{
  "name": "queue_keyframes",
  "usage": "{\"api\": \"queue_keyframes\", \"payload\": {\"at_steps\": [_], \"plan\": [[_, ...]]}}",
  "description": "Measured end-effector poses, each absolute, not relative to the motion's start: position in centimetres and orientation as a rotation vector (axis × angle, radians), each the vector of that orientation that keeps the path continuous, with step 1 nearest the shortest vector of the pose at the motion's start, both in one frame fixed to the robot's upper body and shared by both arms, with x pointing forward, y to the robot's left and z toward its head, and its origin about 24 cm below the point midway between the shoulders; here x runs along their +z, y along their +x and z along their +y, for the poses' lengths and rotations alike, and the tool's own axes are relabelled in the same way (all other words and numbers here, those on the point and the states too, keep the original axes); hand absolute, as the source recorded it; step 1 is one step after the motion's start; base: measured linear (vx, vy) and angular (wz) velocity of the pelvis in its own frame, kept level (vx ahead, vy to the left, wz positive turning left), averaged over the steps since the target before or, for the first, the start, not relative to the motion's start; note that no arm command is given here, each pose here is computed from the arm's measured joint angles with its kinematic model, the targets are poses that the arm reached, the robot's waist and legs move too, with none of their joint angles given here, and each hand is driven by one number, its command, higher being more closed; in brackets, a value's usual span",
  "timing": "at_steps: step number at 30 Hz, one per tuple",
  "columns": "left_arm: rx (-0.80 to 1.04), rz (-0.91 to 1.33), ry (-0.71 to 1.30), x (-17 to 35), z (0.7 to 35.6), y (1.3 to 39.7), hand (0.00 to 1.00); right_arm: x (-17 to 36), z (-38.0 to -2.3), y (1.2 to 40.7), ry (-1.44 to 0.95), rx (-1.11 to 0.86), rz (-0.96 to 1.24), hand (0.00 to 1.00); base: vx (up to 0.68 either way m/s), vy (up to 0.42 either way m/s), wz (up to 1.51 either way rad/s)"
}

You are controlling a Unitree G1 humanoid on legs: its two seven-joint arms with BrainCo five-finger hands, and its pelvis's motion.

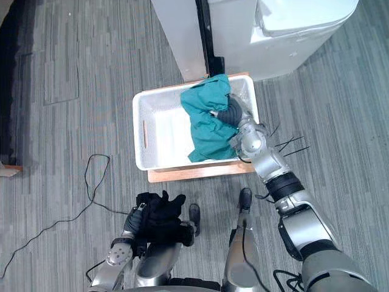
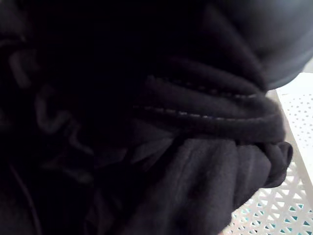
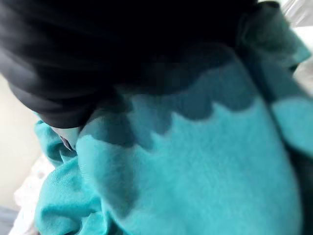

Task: Tidy the bed and pick cloth on bed and put in laundry

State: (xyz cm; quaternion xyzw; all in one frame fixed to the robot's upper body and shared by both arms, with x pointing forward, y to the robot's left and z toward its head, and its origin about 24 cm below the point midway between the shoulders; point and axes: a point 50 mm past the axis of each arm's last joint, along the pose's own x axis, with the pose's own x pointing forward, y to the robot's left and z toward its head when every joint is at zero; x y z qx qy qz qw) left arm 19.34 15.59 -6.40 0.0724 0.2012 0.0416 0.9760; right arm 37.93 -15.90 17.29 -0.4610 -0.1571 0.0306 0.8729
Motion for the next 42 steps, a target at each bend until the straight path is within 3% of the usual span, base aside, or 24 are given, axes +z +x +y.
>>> {"api": "queue_keyframes", "payload": {"at_steps": [5, 7, 11, 17, 25, 31, 35, 36, 42], "plan": [[0.092, 0.306, 0.144, -4.4, 15.1, 20.4, 1.0, 17.1, -16.3, 36.4, -1.029, -0.053, -0.405, 0.0, -0.01, 0.017, -0.12], [0.106, 0.242, 0.152, -3.0, 15.4, 21.0, 1.0, 14.4, -16.5, 34.3, -1.036, -0.082, -0.39, 0.0, 0.0, 0.002, -0.25], [0.119, 0.155, 0.236, -1.1, 16.6, 21.8, 1.0, 7.0, -18.0, 29.2, -0.998, -0.096, -0.186, 0.0, 0.0, -0.02, -0.12], [0.198, 0.079, 0.246, 1.0, 18.1, 22.3, 1.0, 2.6, -20.7, 23.9, -0.963, -0.165, 0.021, 0.0, -0.01, -0.025, -0.18], [0.361, -0.156, 0.278, 7.1, 21.0, 26.9, 1.0, 0.9, -21.2, 22.1, -0.909, -0.172, 0.115, 0.0, -0.02, -0.014, -0.17], [0.471, -0.167, 0.341, 9.5, 22.7, 31.8, 1.0, 2.4, -20.5, 23.0, -0.854, -0.185, 0.04, 0.0, -0.11, -0.018, -0.15], [0.489, -0.129, 0.368, 9.4, 22.7, 32.8, 1.0, 3.1, -19.4, 23.3, -0.829, -0.178, -0.008, 0.0, -0.15, -0.03, -0.18], [0.484, -0.114, 0.376, 9.2, 22.6, 33.1, 0.0, 3.3, -19.2, 23.5, -0.826, -0.176, -0.022, 0.0, -0.12, -0.015, -0.24], [0.474, -0.063, 0.395, 8.9, 22.4, 34.1, 0.0, 4.7, -17.3, 25.0, -0.805, -0.152, -0.113, 0.0, -0.11, 0.005, -0.13]]}}
